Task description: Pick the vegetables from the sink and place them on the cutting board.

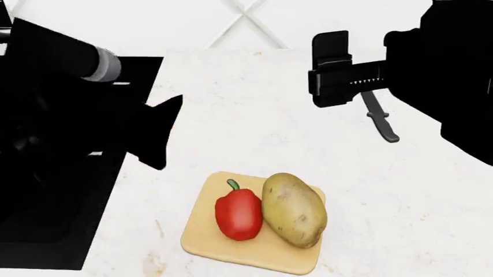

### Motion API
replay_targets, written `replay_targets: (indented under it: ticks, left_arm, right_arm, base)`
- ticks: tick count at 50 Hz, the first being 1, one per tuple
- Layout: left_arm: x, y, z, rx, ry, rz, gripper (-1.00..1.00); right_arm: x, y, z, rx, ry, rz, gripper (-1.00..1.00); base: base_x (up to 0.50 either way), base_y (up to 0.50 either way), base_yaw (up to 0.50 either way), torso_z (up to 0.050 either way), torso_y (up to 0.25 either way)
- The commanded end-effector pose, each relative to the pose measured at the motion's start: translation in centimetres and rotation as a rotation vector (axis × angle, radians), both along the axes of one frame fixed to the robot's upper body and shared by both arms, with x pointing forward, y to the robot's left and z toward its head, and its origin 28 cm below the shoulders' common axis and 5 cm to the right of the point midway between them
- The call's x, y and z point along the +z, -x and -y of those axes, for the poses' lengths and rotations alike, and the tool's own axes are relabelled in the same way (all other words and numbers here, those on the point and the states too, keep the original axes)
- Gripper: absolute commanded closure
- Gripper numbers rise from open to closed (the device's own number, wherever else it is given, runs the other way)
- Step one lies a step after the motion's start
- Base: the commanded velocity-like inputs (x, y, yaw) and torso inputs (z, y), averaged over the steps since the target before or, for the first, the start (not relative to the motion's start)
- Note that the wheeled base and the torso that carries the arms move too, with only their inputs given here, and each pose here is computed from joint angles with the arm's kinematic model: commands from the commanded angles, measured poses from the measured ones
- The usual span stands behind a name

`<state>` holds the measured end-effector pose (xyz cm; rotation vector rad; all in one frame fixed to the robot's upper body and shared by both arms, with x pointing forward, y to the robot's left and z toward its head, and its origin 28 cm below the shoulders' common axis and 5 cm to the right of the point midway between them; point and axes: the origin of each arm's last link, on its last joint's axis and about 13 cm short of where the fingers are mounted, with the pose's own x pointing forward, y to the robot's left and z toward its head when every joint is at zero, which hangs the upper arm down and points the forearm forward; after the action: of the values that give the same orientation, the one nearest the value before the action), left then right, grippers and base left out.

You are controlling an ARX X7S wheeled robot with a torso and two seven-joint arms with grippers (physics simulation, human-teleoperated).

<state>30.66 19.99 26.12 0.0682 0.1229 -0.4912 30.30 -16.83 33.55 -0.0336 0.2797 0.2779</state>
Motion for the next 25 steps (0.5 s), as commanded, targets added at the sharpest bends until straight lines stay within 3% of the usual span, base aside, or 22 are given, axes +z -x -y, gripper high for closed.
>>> replay_targets:
  ticks: [1, 6, 11, 25]
  left_arm:
    - [5.4, -0.7, -3.2, 0.082, 0.087, 0.07, -1.0]
    - [6.8, -1.6, -3.4, 0.091, 0.115, 0.087, -1.0]
    - [8.2, -1.6, -3.5, 0.107, 0.088, 0.107, -1.0]
    - [11.1, -2.2, -5.0, 0.162, 0.124, 0.118, -1.0]
  right_arm:
    - [1.1, 0.6, 0.8, -0.02, -0.028, 0.1, -1.0]
    - [1.4, 0.4, 1.2, -0.041, -0.047, 0.189, -1.0]
    - [2.4, 0.0, 1.3, -0.044, -0.052, 0.256, -1.0]
    - [6.4, -0.4, 0.9, -0.027, -0.01, 0.317, -1.0]
  base:
    - [0.0, 0.0, 0.0, 0.0, 0.0]
    - [0.0, 0.0, 0.0, 0.0, 0.0]
    - [0.0, 0.0, 0.0, 0.0, 0.0]
    - [0.0, 0.0, 0.0, 0.0, 0.0]
